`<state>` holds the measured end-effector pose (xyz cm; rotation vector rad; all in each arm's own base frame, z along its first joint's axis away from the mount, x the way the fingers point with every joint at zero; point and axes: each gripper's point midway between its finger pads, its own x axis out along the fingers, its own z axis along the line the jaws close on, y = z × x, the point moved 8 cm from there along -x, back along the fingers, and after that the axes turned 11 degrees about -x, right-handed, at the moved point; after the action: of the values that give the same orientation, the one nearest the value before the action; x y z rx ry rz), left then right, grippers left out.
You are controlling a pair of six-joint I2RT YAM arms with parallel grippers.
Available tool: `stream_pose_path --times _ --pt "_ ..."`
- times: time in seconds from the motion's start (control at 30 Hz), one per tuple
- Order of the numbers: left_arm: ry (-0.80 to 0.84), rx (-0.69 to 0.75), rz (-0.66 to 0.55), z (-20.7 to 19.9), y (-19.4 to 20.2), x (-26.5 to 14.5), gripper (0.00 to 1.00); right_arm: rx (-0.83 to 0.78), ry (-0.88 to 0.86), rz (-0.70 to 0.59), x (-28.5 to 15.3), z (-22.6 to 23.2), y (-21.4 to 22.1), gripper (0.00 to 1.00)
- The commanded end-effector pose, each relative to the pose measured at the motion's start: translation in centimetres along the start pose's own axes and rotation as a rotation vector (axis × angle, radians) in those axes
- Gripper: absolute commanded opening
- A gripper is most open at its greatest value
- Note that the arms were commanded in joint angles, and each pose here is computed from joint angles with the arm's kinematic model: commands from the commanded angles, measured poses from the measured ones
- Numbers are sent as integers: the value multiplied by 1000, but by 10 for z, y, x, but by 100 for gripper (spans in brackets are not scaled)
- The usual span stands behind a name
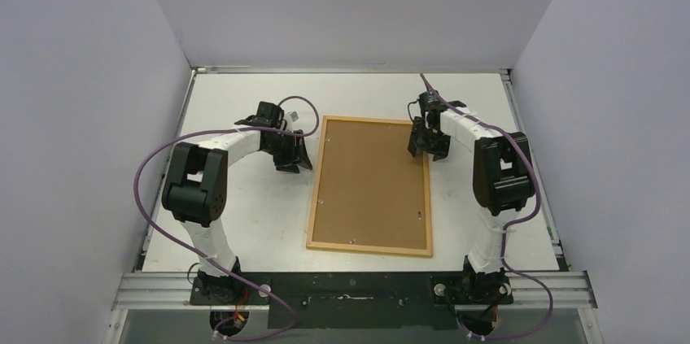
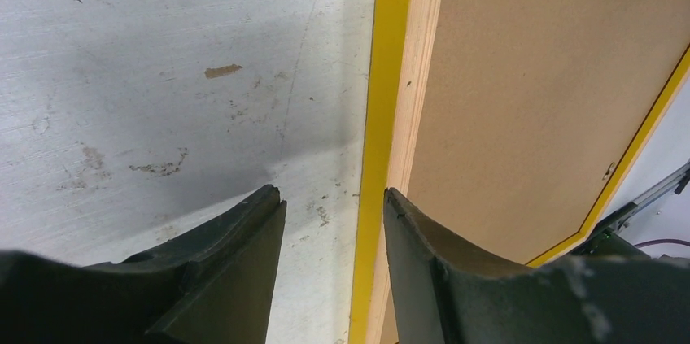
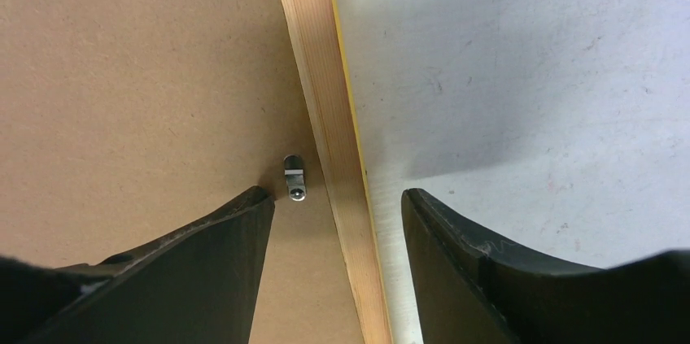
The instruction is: Put the photo into the frame
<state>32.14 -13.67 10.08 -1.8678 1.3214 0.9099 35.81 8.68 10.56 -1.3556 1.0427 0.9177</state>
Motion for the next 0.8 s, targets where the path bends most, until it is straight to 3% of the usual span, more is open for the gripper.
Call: stream_pose_path --times 0.0,0.43,0.6,0.77 --pt "22 49 -33 -7 -4 -1 46 47 -30 -61 1 1 -17 58" --pt "-161 60 10 8 7 16 36 123 -48 -74 10 -3 -13 45" --pt "-175 37 18 9 9 20 33 132 -48 -70 14 -4 -8 36" --pt "-168 27 27 8 10 23 31 145 -113 -57 16 -3 -3 32"
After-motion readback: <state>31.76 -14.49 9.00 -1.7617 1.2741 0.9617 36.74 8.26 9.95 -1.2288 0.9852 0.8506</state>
